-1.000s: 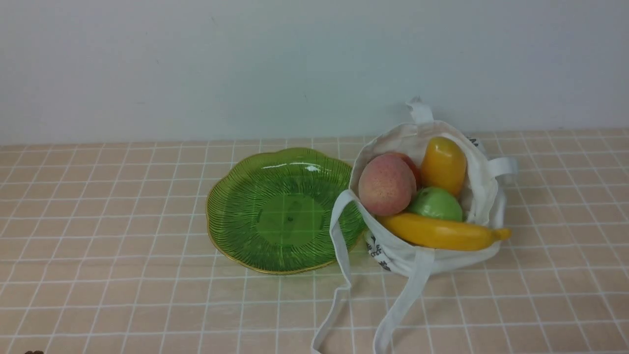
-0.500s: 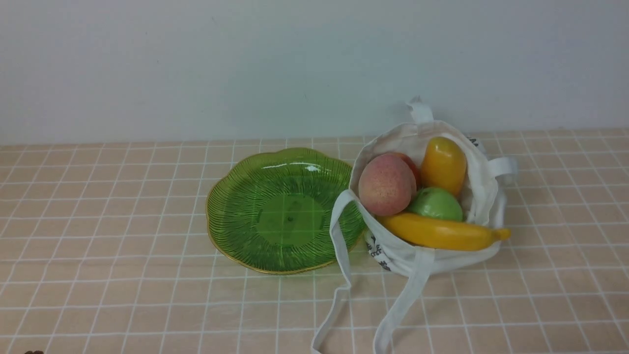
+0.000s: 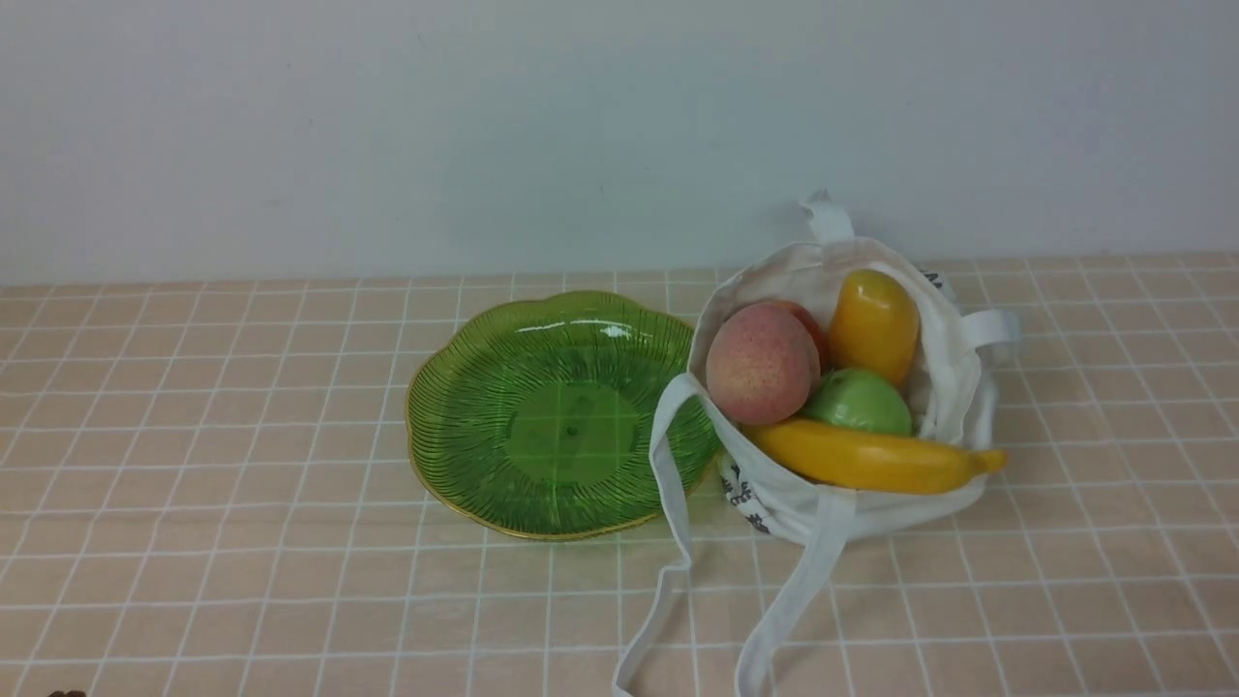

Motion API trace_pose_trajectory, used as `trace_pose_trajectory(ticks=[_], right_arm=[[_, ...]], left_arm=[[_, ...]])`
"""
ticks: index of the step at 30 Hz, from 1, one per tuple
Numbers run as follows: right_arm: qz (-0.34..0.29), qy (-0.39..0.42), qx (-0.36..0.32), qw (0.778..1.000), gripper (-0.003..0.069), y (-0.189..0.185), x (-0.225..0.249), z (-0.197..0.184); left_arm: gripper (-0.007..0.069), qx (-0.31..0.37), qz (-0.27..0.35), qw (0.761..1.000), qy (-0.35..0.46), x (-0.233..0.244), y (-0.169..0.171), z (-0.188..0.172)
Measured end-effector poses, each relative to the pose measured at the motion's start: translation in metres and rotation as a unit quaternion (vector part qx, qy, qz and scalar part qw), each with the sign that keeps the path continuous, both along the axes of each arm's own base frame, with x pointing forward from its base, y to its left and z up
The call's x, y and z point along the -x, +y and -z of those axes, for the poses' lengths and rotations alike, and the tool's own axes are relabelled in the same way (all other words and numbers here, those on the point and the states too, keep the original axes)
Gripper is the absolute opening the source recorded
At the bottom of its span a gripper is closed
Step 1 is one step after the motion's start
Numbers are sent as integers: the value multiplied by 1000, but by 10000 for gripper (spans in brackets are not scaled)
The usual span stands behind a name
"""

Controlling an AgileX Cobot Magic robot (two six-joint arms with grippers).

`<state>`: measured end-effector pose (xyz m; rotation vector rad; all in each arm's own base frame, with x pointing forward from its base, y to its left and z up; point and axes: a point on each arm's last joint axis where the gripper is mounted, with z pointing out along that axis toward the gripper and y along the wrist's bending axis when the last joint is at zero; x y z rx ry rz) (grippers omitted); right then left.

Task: Take the fruit out of the bag on the brown coffee tablecloth and place them on the plate.
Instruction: 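Reach into the cloth bag and grasp the peach with the right gripper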

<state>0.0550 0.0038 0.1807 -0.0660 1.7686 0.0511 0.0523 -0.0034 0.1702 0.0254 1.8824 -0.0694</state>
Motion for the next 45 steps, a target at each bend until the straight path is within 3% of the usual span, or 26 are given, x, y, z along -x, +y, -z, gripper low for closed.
trace_pose_trajectory(ticks=[8,11,12,13,18,24,27,31,35,40,45], right_arm=[[0,0,0,1000,-14,0,0,0],[3,2,-43,999,-14,1,0,0],[4,6,-92,996,-14,3,0,0],[7,15,-192,981,-14,6,0,-1],[10,43,-417,908,-14,13,1,-3],[9,45,-463,885,-14,14,1,-5],[7,44,-463,885,-14,15,1,-5],[-30,1,-384,923,-14,15,6,-36],[-53,-56,-279,957,-14,14,12,-95],[-40,74,-164,983,-14,16,-15,-118],[-24,219,-131,967,-14,20,-64,-122]], left_arm=[[-8,0,0,1000,0,0,0,0],[-8,0,0,1000,0,0,0,0],[-8,0,0,1000,0,0,0,0],[-8,0,0,1000,0,0,0,0],[-8,0,0,1000,0,0,0,0],[-8,0,0,1000,0,0,0,0],[-8,0,0,1000,0,0,0,0],[-8,0,0,1000,0,0,0,0],[-8,0,0,1000,0,0,0,0],[-8,0,0,1000,0,0,0,0],[-8,0,0,1000,0,0,0,0]])
